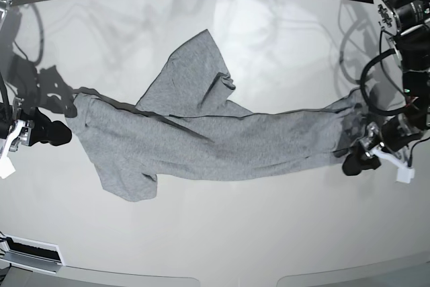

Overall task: Layout the t-shirt on the table in an organized manner, then fold the t-shirt properly
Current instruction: 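Release the shirt with the left gripper and raise it, then lower the left gripper back onto the shirt end near the hem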

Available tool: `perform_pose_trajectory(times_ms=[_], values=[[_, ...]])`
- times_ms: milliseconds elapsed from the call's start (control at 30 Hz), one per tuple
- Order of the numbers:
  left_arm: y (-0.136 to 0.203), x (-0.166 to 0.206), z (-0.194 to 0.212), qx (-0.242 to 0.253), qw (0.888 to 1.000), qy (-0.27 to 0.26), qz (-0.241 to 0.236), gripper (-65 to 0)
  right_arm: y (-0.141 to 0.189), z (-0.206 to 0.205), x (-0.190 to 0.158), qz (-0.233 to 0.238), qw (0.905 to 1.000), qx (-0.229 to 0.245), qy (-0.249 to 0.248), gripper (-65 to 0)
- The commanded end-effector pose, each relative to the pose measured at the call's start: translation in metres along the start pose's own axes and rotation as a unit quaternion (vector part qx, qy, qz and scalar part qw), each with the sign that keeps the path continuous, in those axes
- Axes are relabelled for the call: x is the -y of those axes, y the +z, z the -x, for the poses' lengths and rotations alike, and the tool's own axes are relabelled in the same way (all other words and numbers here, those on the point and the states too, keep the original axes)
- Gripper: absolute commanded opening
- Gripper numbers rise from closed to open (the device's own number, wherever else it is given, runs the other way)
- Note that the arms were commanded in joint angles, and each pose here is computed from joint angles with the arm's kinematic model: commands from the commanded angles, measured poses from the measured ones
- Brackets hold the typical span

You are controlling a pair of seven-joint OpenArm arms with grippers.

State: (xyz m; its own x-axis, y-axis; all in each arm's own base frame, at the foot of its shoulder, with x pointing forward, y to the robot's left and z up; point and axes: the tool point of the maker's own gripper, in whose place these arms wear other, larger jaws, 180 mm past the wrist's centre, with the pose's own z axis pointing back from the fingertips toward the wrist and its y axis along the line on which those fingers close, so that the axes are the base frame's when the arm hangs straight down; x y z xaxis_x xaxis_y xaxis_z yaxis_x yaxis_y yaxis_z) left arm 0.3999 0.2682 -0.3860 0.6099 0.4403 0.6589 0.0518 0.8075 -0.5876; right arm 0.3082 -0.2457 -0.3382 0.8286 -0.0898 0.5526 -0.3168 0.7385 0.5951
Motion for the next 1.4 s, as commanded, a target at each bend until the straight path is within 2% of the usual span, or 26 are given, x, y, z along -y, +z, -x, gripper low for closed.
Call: perform_pose_trajectory(times_ms=[0, 133, 367, 633, 800, 1033, 1233, 1367], values=[[0.001, 0.007, -0.028, 0.037, 0.999, -0.017, 0.008, -29.4, 0.011, -0.021, -0.003, 0.002, 0.9995, 0.024, 0.022, -25.8], [-0.004, -0.001, -0.028, 0.050, 0.998, -0.031, -0.024, -29.4, 0.011, -0.021, -0.003, 0.002, 0.9995, 0.024, 0.022, -25.8], [-0.007, -0.032, -0.010, 0.032, 0.992, -0.007, -0.118, -29.4, 0.011, -0.021, -0.003, 0.002, 0.9995, 0.024, 0.022, -25.8], [0.000, -0.042, 0.011, 0.027, 0.991, 0.001, -0.129, -29.4, 0.011, -0.021, -0.003, 0.002, 0.9995, 0.024, 0.022, -25.8], [-0.002, -0.034, 0.006, 0.038, 0.994, -0.001, -0.107, -29.4, 0.011, -0.021, -0.003, 0.002, 0.9995, 0.024, 0.022, -25.8], [-0.003, -0.033, 0.002, 0.045, 0.993, 0.001, -0.105, -29.4, 0.011, -0.021, -0.003, 0.002, 0.9995, 0.024, 0.022, -25.8], [0.000, -0.050, -0.004, 0.054, 0.985, 0.023, -0.161, -29.4, 0.011, -0.021, -0.003, 0.002, 0.9995, 0.024, 0.022, -25.8], [-0.010, -0.038, -0.011, 0.055, 0.987, 0.003, -0.148, -29.4, 0.011, -0.021, -0.003, 0.002, 0.9995, 0.024, 0.022, -25.8]])
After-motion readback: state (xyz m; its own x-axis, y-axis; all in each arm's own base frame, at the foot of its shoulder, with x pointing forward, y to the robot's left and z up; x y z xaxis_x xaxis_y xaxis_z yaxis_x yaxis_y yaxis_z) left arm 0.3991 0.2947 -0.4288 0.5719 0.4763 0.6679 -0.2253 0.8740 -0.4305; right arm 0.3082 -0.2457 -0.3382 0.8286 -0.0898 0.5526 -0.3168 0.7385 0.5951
